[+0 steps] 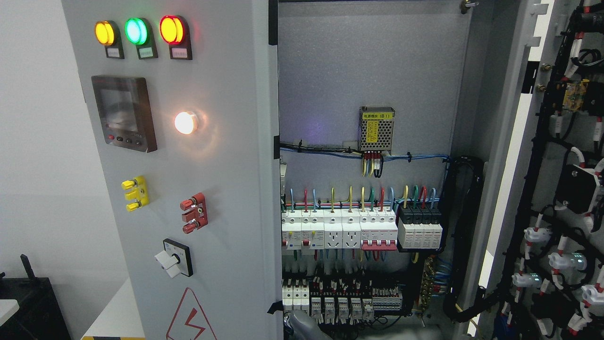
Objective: Open door with both hands
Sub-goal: 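Keep pushing the indicator-light door farther open with the right hand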
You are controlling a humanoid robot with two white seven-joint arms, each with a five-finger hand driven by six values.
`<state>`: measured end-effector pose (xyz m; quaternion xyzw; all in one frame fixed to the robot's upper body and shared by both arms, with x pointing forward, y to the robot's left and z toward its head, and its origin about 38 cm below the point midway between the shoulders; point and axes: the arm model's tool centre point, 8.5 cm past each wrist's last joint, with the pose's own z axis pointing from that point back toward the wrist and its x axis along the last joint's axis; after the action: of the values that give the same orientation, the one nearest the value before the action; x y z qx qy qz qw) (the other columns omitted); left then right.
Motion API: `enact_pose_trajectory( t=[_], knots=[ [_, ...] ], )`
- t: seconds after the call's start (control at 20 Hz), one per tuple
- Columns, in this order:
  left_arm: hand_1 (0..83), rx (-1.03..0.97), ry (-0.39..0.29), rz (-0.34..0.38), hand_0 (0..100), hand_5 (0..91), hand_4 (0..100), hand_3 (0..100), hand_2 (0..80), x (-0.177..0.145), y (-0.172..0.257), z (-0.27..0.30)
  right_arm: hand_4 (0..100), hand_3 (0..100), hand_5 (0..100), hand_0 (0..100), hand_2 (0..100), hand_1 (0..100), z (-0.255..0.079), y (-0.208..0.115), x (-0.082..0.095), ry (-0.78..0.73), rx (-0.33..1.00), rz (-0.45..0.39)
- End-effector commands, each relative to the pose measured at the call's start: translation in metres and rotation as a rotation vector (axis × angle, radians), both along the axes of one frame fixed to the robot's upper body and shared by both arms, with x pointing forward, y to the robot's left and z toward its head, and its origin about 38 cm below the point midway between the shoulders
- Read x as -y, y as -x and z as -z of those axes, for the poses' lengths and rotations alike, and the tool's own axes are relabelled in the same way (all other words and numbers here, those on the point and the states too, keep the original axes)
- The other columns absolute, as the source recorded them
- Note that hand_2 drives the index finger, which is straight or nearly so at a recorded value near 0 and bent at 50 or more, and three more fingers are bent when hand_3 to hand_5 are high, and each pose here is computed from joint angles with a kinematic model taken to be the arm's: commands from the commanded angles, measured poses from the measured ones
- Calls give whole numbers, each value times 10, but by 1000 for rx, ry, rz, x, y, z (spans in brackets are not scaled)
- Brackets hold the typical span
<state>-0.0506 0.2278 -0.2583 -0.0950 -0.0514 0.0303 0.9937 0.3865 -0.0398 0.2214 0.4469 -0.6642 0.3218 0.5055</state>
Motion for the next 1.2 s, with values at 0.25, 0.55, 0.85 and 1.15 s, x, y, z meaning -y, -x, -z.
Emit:
enact_pose_trajectory(
  t=[0.25, 0.55, 0.85, 1.15],
  knots=[
    [0, 27, -5, 2, 0, 0, 42, 0, 0, -2, -9, 1, 0, 0, 0, 0, 0, 0, 0, 19, -16, 3, 15, -90],
    [0, 28, -5, 2, 0, 0, 43, 0, 0, -2, -9, 1, 0, 0, 0, 0, 0, 0, 0, 27, -24, 5, 22, -124],
    [0, 27, -5, 2, 0, 0, 43, 0, 0, -2, -9, 1, 0, 0, 0, 0, 0, 0, 2, 33, -33, -5, 10, -141],
    [0, 27, -5, 2, 0, 0, 43, 0, 0, -2, -9, 1, 0, 0, 0, 0, 0, 0, 2, 40, -38, -7, 15, -164]
  ],
)
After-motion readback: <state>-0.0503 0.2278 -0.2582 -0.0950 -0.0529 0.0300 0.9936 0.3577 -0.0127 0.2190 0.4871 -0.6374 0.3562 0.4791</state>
